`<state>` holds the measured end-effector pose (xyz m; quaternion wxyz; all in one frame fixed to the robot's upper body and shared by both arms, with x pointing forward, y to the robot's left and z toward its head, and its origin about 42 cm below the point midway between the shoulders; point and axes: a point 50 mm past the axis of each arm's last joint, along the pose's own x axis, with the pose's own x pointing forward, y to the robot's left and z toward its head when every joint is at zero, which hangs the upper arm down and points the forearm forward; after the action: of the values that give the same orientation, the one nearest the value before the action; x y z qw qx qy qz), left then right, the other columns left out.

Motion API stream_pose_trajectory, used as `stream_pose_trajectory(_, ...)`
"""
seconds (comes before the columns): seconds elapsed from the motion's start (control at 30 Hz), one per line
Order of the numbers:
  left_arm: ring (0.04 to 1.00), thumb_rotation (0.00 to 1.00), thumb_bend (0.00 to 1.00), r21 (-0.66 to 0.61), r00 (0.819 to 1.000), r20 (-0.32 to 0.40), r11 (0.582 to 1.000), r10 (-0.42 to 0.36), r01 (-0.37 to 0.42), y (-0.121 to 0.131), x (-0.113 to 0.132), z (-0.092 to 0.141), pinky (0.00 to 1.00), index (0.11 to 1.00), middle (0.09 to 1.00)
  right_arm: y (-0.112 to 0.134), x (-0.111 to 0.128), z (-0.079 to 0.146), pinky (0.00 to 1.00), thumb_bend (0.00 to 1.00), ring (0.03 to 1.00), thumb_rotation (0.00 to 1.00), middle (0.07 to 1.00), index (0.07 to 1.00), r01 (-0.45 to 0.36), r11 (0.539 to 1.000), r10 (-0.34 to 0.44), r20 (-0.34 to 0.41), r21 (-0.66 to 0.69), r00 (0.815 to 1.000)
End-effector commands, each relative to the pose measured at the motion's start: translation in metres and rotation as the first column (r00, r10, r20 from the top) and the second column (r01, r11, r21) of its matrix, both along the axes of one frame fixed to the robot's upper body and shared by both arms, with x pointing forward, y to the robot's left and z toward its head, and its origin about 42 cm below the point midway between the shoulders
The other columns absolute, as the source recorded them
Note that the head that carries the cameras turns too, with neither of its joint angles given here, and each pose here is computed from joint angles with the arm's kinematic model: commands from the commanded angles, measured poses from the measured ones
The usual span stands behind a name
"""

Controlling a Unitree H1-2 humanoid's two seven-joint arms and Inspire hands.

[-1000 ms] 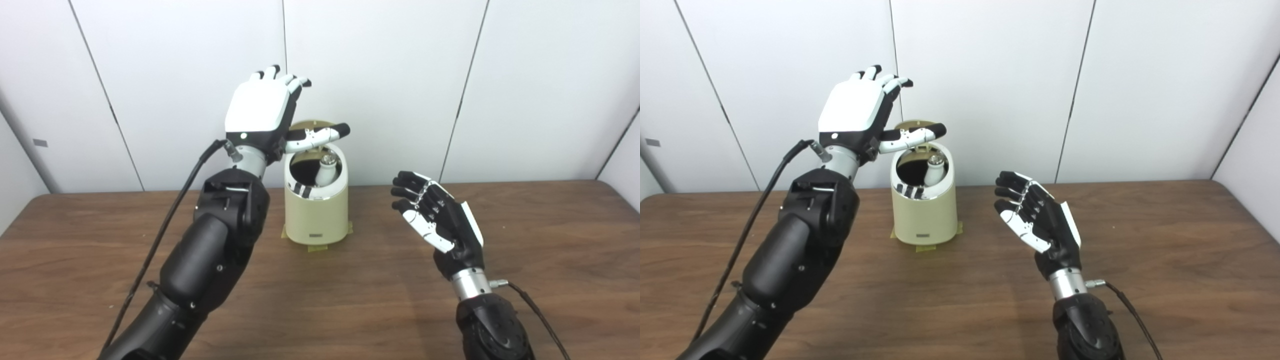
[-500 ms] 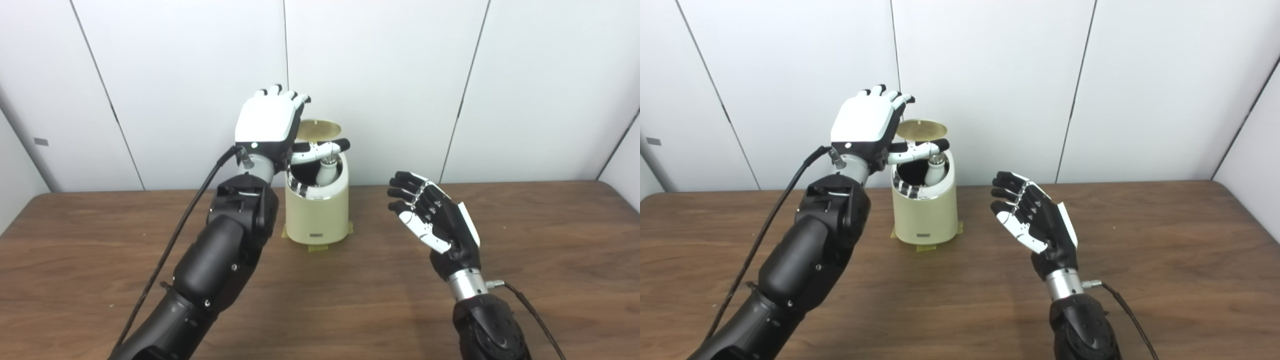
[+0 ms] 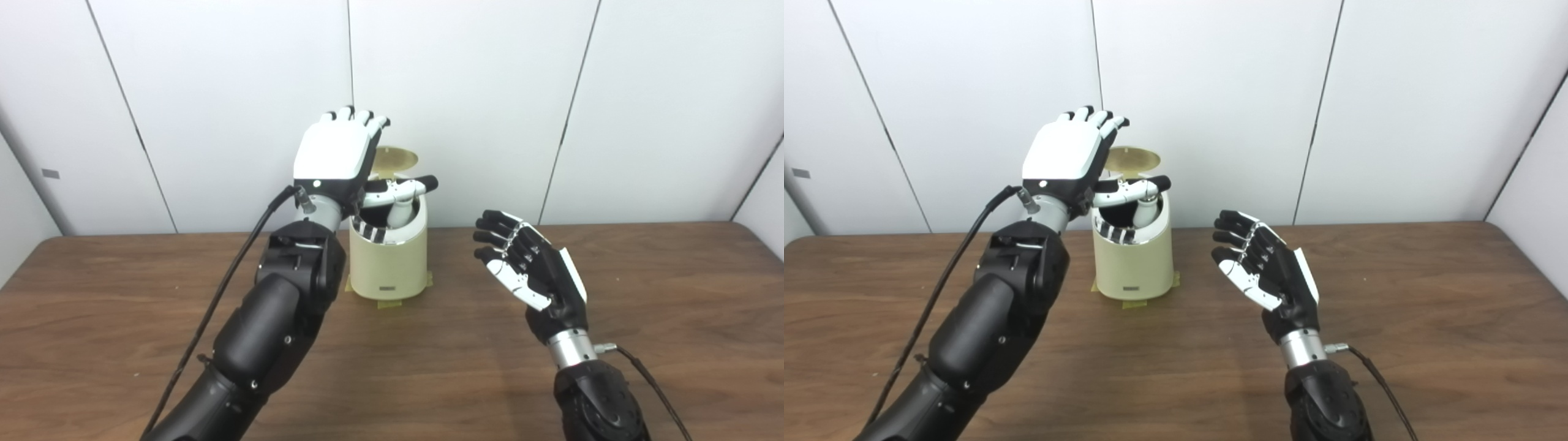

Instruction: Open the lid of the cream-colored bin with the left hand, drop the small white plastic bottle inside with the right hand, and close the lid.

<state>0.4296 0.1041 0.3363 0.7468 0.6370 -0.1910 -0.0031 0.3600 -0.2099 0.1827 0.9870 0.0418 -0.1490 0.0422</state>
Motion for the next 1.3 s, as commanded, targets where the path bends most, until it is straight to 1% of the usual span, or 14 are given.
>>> stream_pose_trajectory(0.0, 1.0, 1.0, 0.81, 0.031, 0.994, 0.111, 0.999, -0.018, 0.014, -0.003, -0.004, 0.025, 1.0, 0.931, 0.959, 0.006, 0.005, 0.026, 0.64, 0.27, 0.735, 0.24, 0.745, 0.725, -0.021, 1.0, 0.021, 0.085, 0.002, 0.996)
stream_pose_trajectory(0.13, 1.0, 1.0, 0.81, 0.074, 0.994, 0.11, 0.997, -0.021, 0.013, -0.006, -0.007, 0.021, 1.0, 0.939, 0.962, 0.008, 0.003, 0.027, 0.64, 0.28, 0.735, 0.22, 0.745, 0.723, -0.016, 1.0, 0.017, 0.08, -0.003, 0.997)
stream_pose_trajectory(0.3, 1.0, 1.0, 0.81, 0.1, 0.997, 0.078, 0.995, -0.028, 0.02, -0.006, -0.007, 0.013, 1.0, 0.947, 0.978, 0.009, 0.003, 0.027, 0.64, 0.28, 0.735, 0.22, 0.743, 0.719, -0.012, 1.0, 0.012, 0.078, -0.011, 0.997)
stream_pose_trajectory(0.5, 1.0, 1.0, 0.83, 0.12, 0.999, 0.041, 0.993, -0.019, 0.014, -0.009, -0.006, 0.002, 1.0, 0.94, 0.964, 0.008, 0.002, 0.028, 0.64, 0.28, 0.732, 0.23, 0.742, 0.72, -0.017, 1.0, 0.017, 0.077, -0.001, 0.997)
stream_pose_trajectory(0.6, 1.0, 1.0, 0.83, 0.12, 1.0, 0.021, 0.993, -0.016, 0.014, -0.011, -0.003, -0.002, 1.0, 0.934, 0.957, 0.008, 0.001, 0.029, 0.63, 0.28, 0.726, 0.22, 0.739, 0.718, -0.016, 1.0, 0.016, 0.077, -0.005, 0.997)
stream_pose_trajectory(0.83, 1.0, 1.0, 0.85, 0.115, 1.0, 0.006, 0.993, -0.013, 0.012, -0.01, 0.003, -0.004, 1.0, 0.93, 0.954, 0.01, 0.001, 0.03, 0.63, 0.28, 0.724, 0.22, 0.736, 0.718, -0.019, 1.0, 0.02, 0.08, -0.013, 0.997)
stream_pose_trajectory(1.27, 1.0, 1.0, 0.82, 0.091, 1.0, -0.003, 0.995, -0.029, 0.029, -0.011, -0.002, -0.009, 1.0, 0.926, 0.943, 0.011, 0.0, 0.031, 0.62, 0.28, 0.719, 0.23, 0.733, 0.715, -0.02, 1.0, 0.02, 0.074, -0.002, 0.997)
